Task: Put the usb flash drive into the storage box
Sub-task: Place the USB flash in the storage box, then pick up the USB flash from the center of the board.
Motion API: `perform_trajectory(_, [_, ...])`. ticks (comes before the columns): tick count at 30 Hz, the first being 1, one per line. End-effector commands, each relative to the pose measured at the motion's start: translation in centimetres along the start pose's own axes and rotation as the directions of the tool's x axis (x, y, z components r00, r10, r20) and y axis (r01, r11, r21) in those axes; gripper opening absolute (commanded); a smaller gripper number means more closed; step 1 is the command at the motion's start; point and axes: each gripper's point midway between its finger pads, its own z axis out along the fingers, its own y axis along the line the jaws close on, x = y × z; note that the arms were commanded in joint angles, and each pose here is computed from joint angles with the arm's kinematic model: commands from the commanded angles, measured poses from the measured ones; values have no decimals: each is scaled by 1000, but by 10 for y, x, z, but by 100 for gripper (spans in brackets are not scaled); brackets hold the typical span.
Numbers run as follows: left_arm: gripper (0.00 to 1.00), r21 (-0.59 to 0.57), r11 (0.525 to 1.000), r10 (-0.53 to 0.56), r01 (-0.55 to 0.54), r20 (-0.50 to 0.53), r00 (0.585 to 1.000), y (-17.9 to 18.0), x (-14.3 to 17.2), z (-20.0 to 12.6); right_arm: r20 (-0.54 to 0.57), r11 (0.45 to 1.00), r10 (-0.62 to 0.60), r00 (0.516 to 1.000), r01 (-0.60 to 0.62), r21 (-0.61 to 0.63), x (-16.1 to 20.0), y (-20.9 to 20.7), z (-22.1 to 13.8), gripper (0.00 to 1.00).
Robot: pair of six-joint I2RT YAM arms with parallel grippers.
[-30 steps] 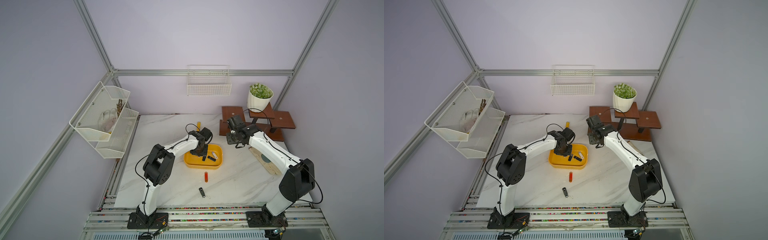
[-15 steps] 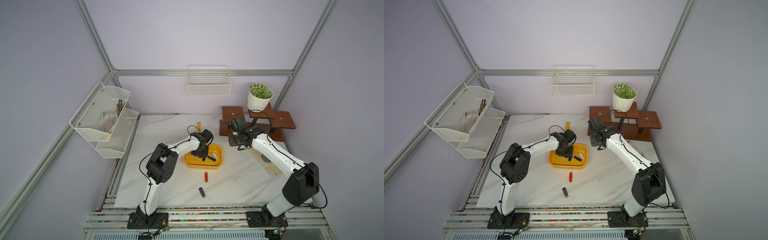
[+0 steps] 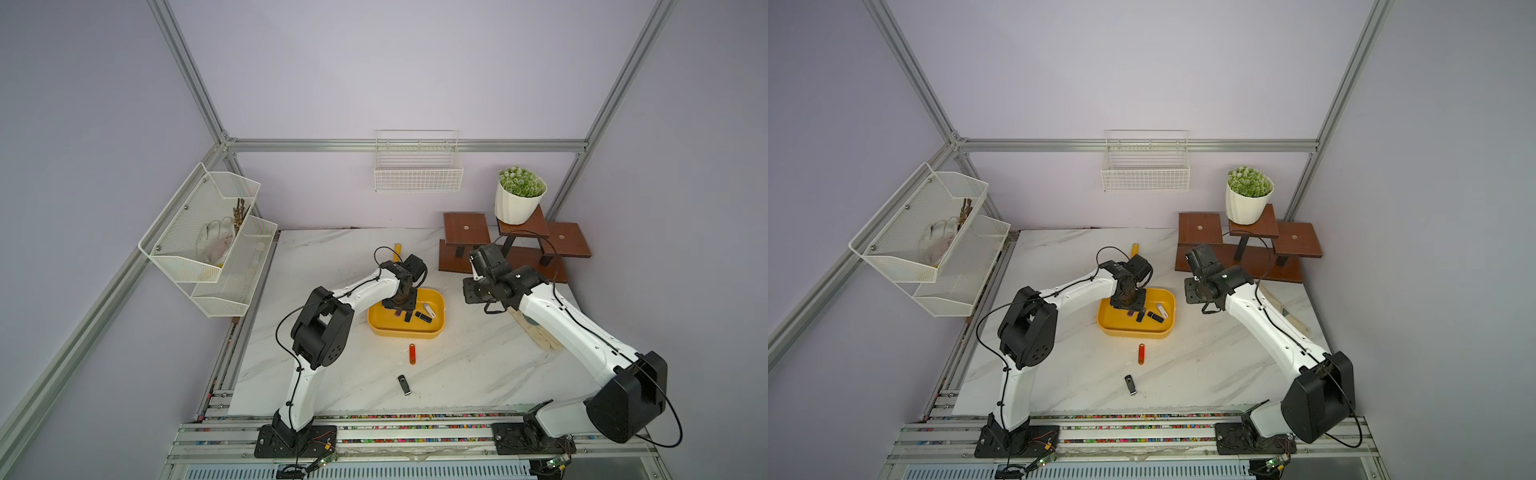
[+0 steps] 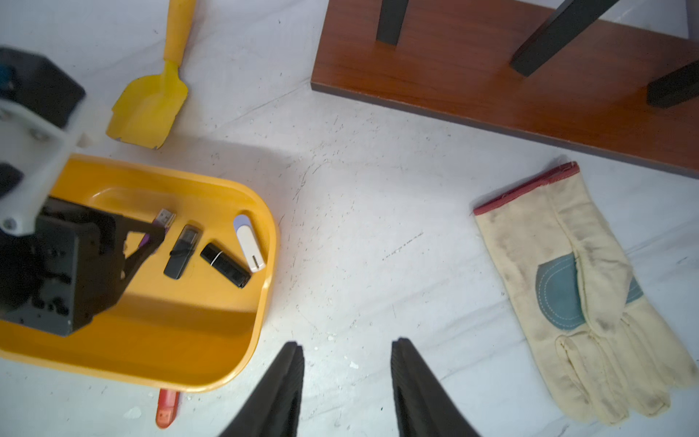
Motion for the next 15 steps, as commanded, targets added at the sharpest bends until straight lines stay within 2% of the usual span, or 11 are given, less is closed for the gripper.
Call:
perform_trajectory(1, [52, 21, 1000, -15, 10, 217, 976, 10, -50, -98, -11, 996, 17, 1000, -18, -86, 22, 28, -4, 44])
perform_trajectory(4, [56, -19, 999, -23, 28, 249, 968, 33, -52, -129, -53, 991, -24, 998, 17, -134, 51, 61, -4, 45])
perform_trajectory(8, [57, -68, 996, -39, 59, 266, 963, 63, -30, -153, -87, 981, -35, 996, 18, -191, 83, 95, -3, 44])
perform_trajectory(11, [59, -71, 993, -73, 93, 250, 965, 80, 2, -159, -105, 976, -47, 993, 23, -215, 101, 114, -3, 45])
perform_trajectory(15, [61, 9, 991, -133, 134, 186, 974, 84, 47, -150, -117, 971, -71, 991, 42, -233, 120, 134, -6, 47])
